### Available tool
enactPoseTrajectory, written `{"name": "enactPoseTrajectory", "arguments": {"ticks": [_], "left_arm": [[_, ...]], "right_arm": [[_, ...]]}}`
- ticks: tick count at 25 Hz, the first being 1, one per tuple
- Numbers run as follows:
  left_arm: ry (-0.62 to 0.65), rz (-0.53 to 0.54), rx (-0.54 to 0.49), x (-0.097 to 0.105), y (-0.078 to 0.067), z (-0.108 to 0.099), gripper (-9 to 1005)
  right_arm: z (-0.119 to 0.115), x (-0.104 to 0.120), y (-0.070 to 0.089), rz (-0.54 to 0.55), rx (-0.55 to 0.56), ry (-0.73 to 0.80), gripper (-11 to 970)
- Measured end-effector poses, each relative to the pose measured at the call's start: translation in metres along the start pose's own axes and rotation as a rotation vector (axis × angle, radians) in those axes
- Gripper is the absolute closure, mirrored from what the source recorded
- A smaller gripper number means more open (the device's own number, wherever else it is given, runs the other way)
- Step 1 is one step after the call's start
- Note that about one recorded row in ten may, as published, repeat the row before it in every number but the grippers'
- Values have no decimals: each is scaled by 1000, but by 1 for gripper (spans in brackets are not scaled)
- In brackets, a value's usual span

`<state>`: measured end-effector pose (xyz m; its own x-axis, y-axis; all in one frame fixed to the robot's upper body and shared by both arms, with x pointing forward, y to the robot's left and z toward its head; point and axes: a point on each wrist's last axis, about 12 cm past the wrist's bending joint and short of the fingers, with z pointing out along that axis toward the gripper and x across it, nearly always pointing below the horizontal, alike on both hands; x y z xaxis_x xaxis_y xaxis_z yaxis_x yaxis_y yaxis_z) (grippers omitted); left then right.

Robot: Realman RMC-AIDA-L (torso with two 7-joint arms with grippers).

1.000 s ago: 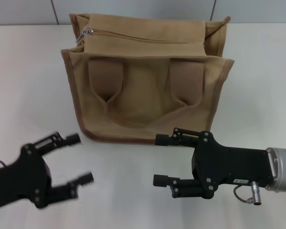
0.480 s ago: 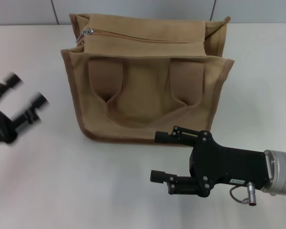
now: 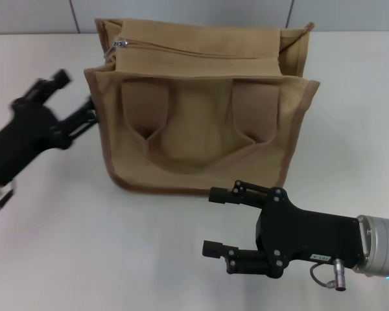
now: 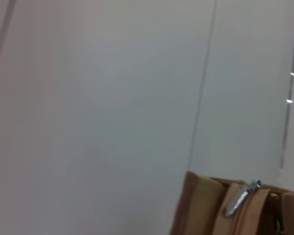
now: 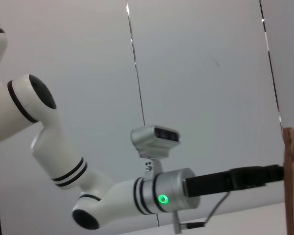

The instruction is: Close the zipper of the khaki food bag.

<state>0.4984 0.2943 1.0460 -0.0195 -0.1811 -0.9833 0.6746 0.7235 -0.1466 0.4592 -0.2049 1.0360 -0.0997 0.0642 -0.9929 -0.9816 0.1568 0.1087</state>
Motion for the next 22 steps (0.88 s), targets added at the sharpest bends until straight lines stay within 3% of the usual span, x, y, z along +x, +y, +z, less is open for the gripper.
{"name": "enactPoseTrajectory", "arguments": {"ticks": [7, 16, 22], "left_arm": [[40, -7, 88, 1, -7, 37, 167], [-24, -60, 115, -9, -9, 48, 167], [-46, -64, 71, -10, -5, 49, 168]], "right_arm": [[1, 2, -3, -2, 16, 19, 207], [1, 3, -4, -2, 23, 29, 210], [4, 2, -5, 0, 16, 28, 212]]}}
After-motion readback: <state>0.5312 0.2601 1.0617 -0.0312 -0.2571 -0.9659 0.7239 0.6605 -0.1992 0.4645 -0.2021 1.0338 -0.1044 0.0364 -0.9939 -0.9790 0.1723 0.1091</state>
